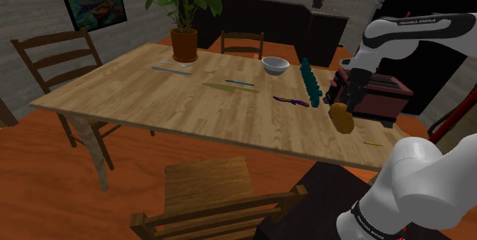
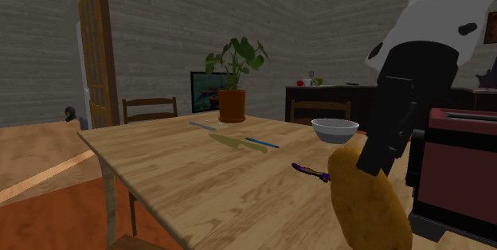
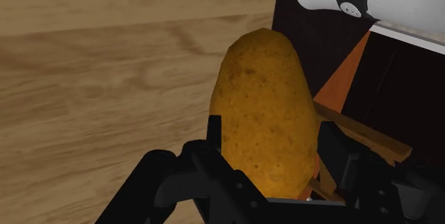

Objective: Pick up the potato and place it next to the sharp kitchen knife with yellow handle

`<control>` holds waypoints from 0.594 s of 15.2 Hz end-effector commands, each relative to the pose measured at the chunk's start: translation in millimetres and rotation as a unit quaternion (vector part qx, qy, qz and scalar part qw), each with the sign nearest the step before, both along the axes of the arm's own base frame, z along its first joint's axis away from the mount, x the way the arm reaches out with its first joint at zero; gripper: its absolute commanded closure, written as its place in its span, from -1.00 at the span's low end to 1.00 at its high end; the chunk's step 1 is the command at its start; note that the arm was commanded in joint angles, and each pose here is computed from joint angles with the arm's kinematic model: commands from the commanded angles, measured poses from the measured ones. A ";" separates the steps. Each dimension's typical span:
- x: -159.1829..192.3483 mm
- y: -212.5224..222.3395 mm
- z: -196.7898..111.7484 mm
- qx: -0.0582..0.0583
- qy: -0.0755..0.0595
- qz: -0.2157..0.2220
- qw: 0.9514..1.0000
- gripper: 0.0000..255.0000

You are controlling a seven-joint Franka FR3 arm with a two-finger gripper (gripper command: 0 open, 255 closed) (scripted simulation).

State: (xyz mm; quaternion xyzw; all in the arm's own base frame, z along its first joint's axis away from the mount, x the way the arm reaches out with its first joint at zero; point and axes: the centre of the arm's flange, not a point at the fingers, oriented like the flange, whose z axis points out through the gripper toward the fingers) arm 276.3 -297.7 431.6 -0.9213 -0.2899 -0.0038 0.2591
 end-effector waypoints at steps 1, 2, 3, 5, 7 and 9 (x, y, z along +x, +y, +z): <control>0.0 0.3 10.7 0.000 0.000 0.000 1.000 1.00; -0.1 0.3 10.9 0.000 0.000 0.000 1.000 1.00; 12.5 4.5 10.9 0.000 0.000 0.000 1.000 1.00; 37.5 12.9 11.1 0.000 0.000 0.000 1.000 1.00; 62.5 21.3 11.2 0.000 0.000 0.000 1.000 1.00; 87.5 29.7 11.3 0.000 0.000 0.000 1.000 1.00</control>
